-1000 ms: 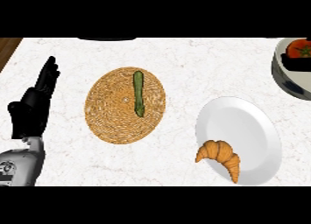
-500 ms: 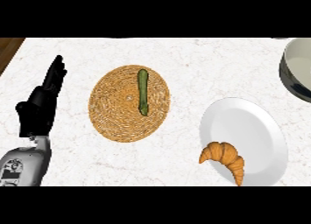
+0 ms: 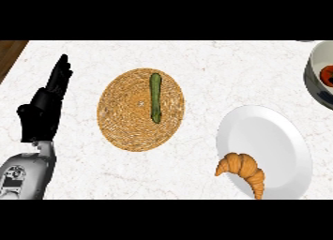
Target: Pick the tomato from the plate and place it in the bowl
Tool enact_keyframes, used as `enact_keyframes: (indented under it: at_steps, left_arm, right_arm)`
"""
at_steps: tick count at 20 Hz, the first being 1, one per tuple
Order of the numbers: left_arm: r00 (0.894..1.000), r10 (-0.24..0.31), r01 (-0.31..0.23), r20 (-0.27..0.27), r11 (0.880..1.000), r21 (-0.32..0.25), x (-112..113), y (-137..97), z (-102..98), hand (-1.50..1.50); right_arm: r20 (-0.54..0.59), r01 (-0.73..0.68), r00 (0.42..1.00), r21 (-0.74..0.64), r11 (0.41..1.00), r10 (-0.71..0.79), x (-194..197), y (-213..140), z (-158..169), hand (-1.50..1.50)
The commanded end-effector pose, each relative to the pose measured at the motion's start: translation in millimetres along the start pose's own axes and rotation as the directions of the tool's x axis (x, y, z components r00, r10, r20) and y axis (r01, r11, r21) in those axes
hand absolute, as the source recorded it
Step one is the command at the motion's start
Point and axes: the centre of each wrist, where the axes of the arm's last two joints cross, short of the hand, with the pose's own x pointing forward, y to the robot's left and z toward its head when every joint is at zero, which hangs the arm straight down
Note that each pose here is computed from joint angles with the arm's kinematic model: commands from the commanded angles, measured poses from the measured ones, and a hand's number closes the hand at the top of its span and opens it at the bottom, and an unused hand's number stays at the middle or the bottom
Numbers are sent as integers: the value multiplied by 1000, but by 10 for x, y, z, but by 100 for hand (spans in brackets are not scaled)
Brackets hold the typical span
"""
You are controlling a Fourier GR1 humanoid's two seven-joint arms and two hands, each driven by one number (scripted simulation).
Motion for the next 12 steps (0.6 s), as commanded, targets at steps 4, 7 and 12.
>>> enact_keyframes:
  at_steps: [4,7,12]
  left_arm:
    - [1000,-8,8,-7,1000,4,60,39,-71,0]
    - [1000,1,-2,-9,1000,-9,34,29,-16,0]
    - [999,-16,16,-30,1000,12,-95,0,55,0]
  right_arm:
    - [75,186,980,8,983,-186,-170,-99,-7,-150]
    - [72,249,967,-47,967,-246,-97,-198,-91,-150]
    - [47,364,931,-29,931,-363,-400,-307,-26,-150]
